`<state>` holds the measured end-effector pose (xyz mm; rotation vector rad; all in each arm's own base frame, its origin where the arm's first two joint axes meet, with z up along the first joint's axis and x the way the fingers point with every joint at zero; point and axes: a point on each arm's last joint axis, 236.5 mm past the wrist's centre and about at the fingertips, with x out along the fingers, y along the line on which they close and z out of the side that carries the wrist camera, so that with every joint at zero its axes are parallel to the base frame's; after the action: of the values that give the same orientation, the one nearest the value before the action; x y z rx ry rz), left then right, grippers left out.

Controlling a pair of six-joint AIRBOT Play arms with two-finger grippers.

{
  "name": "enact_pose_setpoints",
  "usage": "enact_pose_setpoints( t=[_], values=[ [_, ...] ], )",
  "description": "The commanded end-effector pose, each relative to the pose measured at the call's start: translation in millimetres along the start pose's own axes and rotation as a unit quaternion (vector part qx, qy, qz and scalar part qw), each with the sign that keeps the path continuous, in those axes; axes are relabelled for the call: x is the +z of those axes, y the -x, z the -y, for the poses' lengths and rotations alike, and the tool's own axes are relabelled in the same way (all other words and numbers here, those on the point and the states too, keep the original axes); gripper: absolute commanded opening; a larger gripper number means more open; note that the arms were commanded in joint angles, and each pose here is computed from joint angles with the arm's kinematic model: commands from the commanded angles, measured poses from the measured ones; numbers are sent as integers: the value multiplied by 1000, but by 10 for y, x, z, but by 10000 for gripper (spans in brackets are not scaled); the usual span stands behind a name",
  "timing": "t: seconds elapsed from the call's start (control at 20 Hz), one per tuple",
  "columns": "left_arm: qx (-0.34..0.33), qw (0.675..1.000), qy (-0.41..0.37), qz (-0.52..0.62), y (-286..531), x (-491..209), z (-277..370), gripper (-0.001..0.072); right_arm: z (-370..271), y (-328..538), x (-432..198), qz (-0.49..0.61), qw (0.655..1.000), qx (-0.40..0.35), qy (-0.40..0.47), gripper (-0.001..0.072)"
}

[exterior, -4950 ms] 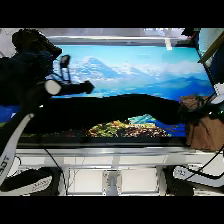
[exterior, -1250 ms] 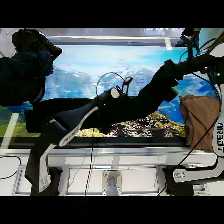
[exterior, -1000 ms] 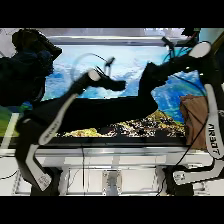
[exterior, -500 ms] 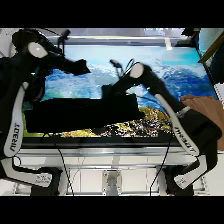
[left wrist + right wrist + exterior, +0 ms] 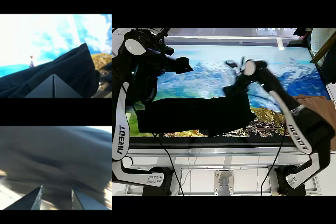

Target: Fold the clothes and pants, and hang the long-sleeved shirts on hangers.

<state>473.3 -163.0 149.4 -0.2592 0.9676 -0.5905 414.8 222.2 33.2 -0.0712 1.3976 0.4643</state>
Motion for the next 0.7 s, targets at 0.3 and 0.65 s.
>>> enact_pose_setpoints(
  t=[0.3,0.65],
  values=[
    [1,1000,0,0,4,1,-9,17,1662,268,-273,28,937,256,-237,406],
    [1,1000,1,-1,-5,-3,-15,17,1780,-511,-317,-8,924,297,-241,484]
  ],
)
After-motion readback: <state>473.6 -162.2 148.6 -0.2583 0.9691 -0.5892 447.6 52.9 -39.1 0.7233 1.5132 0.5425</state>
